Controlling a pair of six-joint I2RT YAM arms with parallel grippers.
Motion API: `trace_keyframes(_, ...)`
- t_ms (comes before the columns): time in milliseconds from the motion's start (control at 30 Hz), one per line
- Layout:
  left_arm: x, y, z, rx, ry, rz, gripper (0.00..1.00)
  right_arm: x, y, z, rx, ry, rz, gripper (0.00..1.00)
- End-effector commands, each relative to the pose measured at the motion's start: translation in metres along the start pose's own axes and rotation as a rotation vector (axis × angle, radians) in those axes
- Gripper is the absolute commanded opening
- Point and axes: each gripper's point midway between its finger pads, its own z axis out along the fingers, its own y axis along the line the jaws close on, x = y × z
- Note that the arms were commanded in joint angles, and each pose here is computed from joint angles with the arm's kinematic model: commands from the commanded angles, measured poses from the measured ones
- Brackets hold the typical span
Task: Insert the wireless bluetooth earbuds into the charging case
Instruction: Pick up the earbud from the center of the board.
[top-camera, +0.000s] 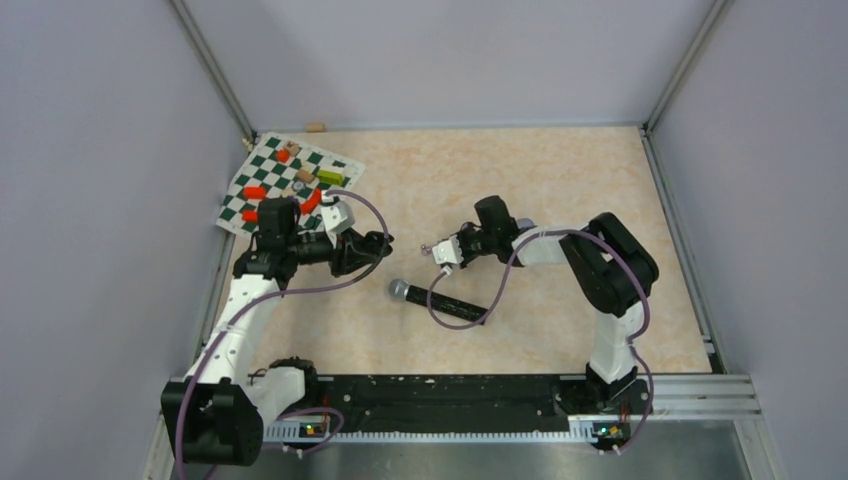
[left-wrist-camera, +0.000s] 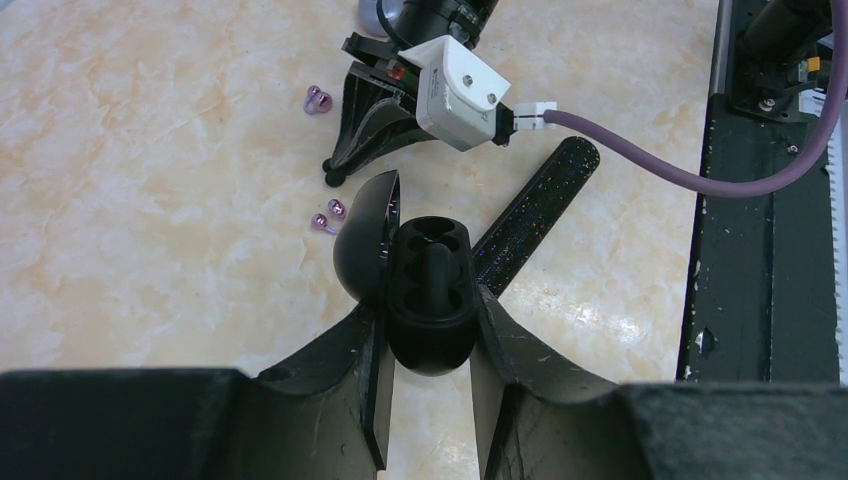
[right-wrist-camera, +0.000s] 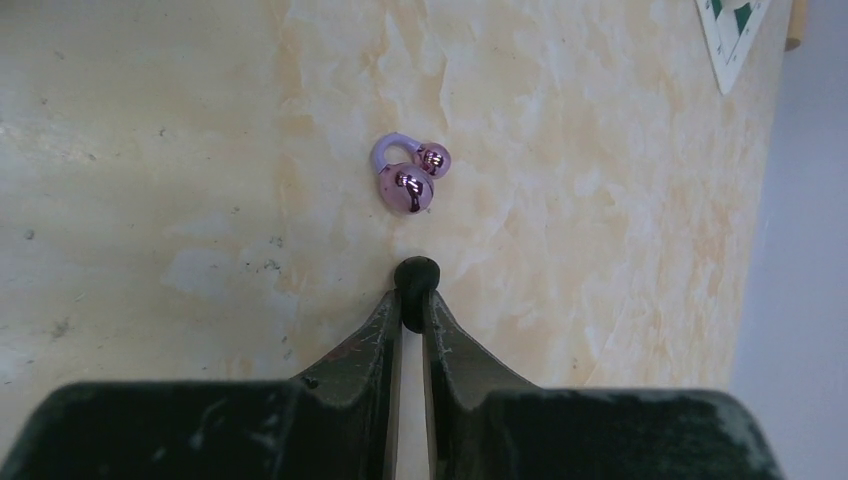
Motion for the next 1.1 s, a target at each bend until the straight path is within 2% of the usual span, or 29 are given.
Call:
trace_keyframes(0, -0.012, -0.001, -0.002, 0.000, -0.035, 0.050, 0.00, -0.028, -0.007, -0.013, -0.021, -0.040, 0.109, 0.10)
trace_keyframes(467, -0.017, -0.007, -0.002, 0.024, -0.053, 0.069, 0.00, -0.110, -0.075, -0.105, 0.129, -0.157, 0.478, 0.10)
trace_keyframes(700, -0.020, -0.011, 0.012, 0.048, -0.020, 0.107, 0.00, -0.164, -0.105, -0.161, 0.169, -0.255, 0.610, 0.09)
trace_keyframes(933, -0.034, -0.016, 0.039, 0.146, 0.098, 0.188, 0.00, -0.217, -0.113, -0.205, 0.184, -0.403, 0.695, 0.08)
trace_keyframes(1067, -0.047, -0.023, 0.052, 0.231, 0.086, 0.188, 0.00, -0.234, -0.102, -0.215, 0.173, -0.488, 0.724, 0.08)
